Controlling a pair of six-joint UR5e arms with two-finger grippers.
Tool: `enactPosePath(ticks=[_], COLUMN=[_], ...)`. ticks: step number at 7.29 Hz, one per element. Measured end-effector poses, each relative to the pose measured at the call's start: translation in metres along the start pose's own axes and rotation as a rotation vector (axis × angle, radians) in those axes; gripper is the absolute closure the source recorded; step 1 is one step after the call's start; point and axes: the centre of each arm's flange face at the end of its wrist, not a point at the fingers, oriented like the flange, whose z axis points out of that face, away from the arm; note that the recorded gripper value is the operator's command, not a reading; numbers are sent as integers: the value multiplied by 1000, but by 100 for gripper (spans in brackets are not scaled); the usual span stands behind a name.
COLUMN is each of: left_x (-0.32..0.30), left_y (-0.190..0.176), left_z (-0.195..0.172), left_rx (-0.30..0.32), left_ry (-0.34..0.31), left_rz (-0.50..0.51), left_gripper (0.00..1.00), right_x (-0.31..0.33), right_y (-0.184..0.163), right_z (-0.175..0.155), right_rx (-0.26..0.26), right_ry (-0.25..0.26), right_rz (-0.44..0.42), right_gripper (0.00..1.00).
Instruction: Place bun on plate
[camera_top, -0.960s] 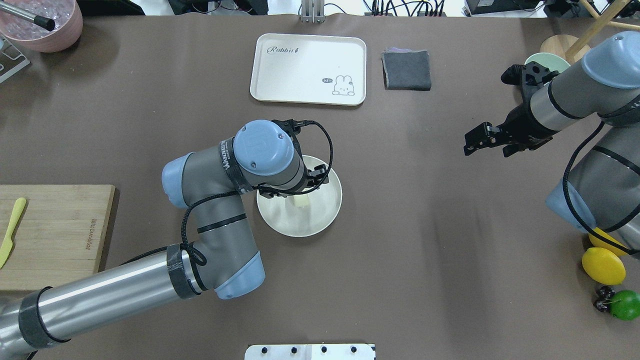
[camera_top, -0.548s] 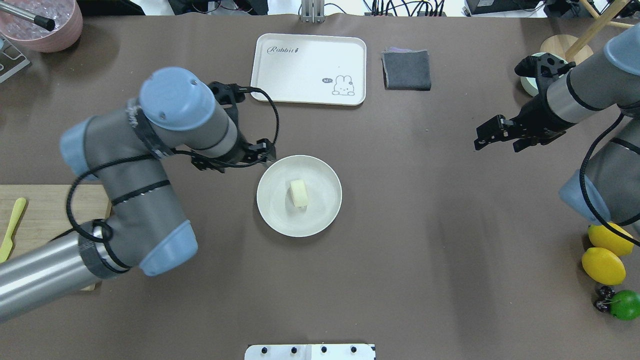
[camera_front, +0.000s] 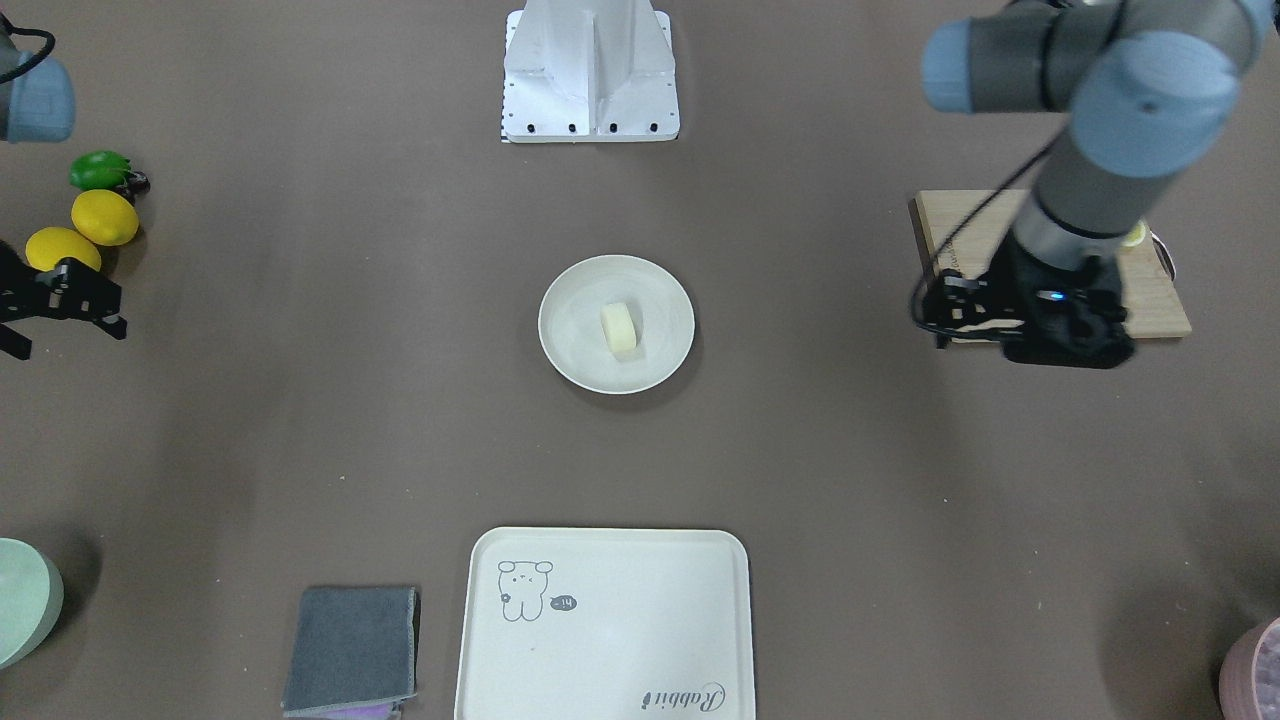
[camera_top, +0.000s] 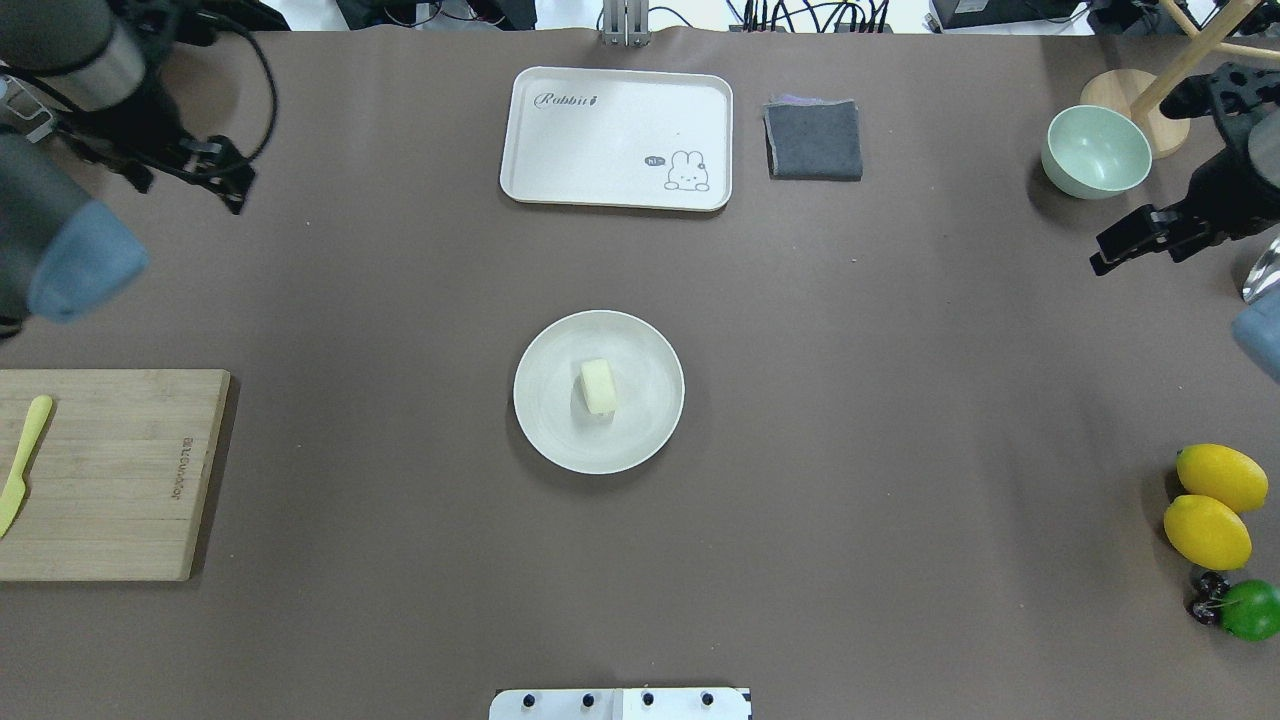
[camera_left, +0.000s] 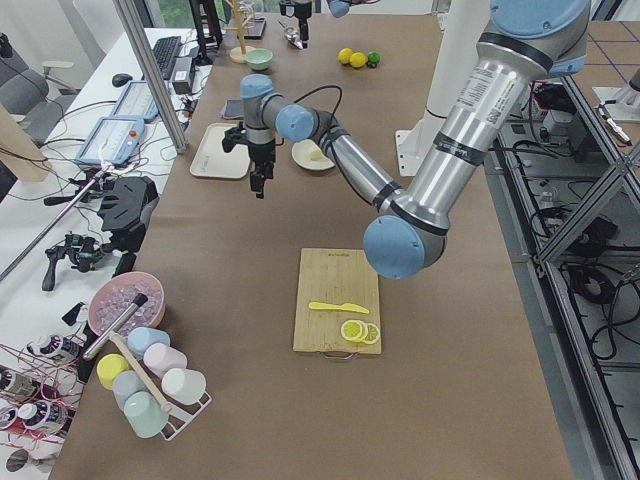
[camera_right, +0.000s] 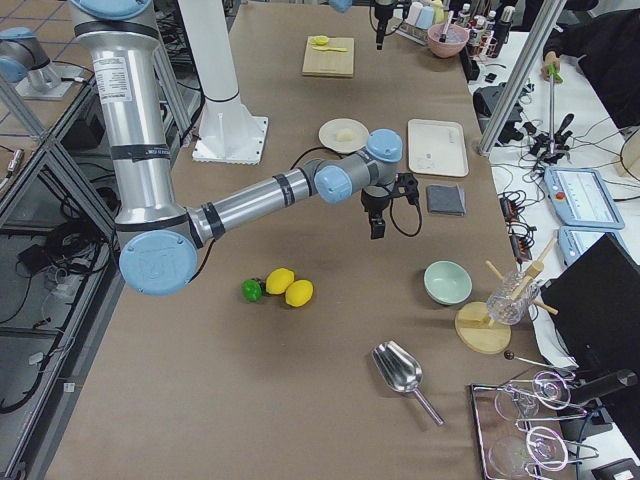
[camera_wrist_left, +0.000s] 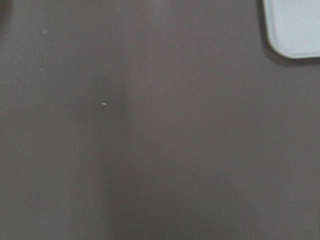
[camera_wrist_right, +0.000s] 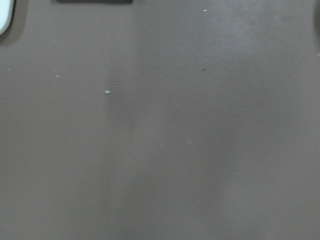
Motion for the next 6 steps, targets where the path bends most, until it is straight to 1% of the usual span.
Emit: enactPosePath(ticks=[1,2,3,4,5,6], left_x=[-91,-167,-224,-254,-266,-270], left_y=[11,36,70,91,100,103], left_z=[4,13,27,34,36,36], left_rx=[-32,-59,-79,-80,-79,-76], left_ry=[15,40,56,63,63,62], left_rz=[42,56,55,26,-28,-67], left_gripper=[3,3,3,3,3,3], right_x=[26,54,88,125,155,173], right_y=[2,8,18,32,47,60], right_z=[-12,-20,-22,-21,-21,-19], right_rx=[-6,-10,-19,-31,-39,-46], right_ry=[8,13,21,21,12,7], right_rz=[-20,-33,-55,-96,-127,-135], right_gripper=[0,0,0,0,0,0])
